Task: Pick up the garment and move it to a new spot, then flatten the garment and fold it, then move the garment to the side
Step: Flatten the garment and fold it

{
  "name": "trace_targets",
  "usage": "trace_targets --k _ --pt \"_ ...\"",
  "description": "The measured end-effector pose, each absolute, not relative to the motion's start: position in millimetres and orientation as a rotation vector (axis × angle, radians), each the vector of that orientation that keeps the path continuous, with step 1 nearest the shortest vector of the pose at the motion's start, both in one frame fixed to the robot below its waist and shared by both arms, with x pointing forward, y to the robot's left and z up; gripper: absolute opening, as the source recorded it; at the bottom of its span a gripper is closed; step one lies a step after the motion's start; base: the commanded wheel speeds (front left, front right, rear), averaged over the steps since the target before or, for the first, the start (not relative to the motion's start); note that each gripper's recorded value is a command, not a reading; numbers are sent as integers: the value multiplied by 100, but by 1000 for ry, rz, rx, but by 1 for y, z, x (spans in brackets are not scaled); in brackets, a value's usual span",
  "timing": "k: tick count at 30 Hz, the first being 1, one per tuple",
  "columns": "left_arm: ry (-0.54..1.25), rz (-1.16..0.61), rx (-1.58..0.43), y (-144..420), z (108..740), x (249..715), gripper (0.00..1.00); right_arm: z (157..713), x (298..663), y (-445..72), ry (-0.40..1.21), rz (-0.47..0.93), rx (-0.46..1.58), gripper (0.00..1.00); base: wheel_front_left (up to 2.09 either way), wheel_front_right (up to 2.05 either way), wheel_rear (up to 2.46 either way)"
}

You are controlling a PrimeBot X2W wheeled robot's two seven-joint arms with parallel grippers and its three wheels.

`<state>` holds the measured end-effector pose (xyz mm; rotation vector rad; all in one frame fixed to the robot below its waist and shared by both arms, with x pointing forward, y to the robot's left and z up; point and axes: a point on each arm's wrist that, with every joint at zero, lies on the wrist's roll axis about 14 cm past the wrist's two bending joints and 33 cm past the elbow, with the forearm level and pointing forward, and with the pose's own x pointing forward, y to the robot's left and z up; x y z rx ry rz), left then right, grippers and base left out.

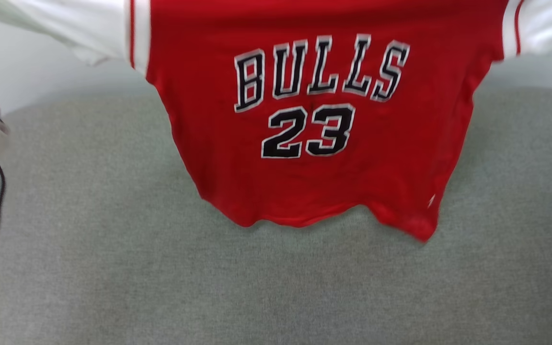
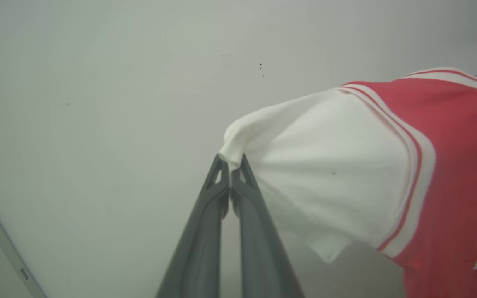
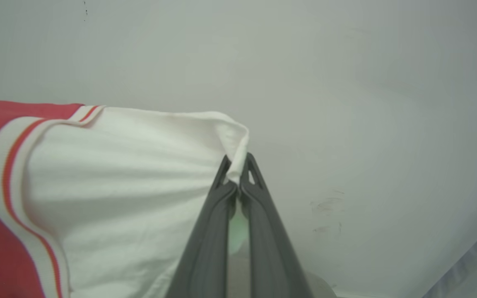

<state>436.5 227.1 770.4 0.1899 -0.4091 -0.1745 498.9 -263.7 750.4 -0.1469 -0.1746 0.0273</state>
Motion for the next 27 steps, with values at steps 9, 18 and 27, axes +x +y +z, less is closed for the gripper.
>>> trace_targets --k 9,18,27 --pt "-385 -189 262 234 771 501 0 771 556 -260 -236 17 -153 0 0 0 0" --pt "-383 -177 340 239 762 586 0 766 635 -267 -288 -30 -134 0 0 0 0" --pt "-464 -120 375 246 741 674 0 721 720 -260 -336 -44 -38 0 0 0 0"
